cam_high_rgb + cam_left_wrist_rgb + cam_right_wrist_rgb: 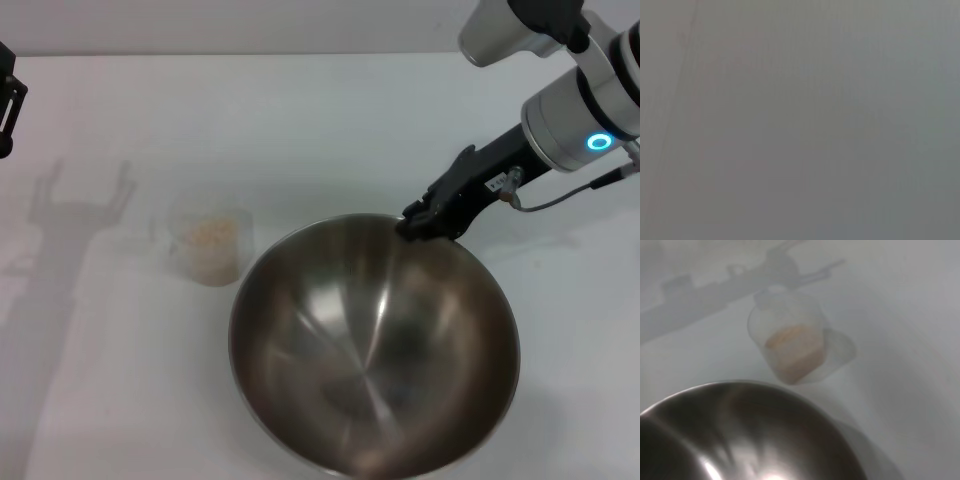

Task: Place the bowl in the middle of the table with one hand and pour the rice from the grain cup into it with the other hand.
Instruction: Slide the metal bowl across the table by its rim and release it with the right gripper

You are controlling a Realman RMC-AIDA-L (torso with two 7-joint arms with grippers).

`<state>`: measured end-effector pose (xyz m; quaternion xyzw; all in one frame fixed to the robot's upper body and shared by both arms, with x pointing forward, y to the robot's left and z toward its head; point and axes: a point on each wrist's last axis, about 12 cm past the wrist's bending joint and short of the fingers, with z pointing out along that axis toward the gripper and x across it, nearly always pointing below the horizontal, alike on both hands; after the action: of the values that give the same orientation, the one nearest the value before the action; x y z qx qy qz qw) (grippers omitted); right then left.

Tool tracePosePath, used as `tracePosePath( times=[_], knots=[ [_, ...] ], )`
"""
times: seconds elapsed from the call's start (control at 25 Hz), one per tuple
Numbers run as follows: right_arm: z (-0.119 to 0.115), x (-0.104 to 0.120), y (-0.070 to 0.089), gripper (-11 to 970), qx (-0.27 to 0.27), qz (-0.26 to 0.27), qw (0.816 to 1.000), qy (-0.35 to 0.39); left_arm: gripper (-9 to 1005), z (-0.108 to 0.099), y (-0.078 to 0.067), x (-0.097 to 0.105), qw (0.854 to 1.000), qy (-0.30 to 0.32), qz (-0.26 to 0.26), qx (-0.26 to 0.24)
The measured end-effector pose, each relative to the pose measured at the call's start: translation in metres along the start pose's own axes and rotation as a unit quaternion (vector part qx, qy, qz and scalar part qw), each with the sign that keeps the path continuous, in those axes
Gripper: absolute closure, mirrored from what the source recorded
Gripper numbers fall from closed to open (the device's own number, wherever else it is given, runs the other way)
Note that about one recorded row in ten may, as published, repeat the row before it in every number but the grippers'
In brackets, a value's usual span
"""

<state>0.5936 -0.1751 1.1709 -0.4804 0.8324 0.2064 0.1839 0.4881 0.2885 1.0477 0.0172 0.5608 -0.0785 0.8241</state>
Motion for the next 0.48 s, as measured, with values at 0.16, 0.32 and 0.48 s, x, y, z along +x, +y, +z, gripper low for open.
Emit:
tracePosePath(
  times=[0.16, 0.32, 0.48],
  knots=[
    [-0.002, -0.008, 0.002, 752, 0.022, -0.016, 1.0, 0.004, 175, -0.001, 0.0, 0.0, 1.0, 0.0, 0.0, -0.001],
    [-0.006, -0.015, 0.004, 585, 0.038, -0.031, 0.999, -0.003, 175, -0.002, 0.001, 0.0, 1.0, 0.001, 0.0, -0.004],
    [-0.018, -0.028, 0.007, 519, 0.072, -0.057, 0.995, -0.038, 176, -0.005, 0.002, 0.0, 1.0, 0.002, 0.001, -0.007]
  ],
)
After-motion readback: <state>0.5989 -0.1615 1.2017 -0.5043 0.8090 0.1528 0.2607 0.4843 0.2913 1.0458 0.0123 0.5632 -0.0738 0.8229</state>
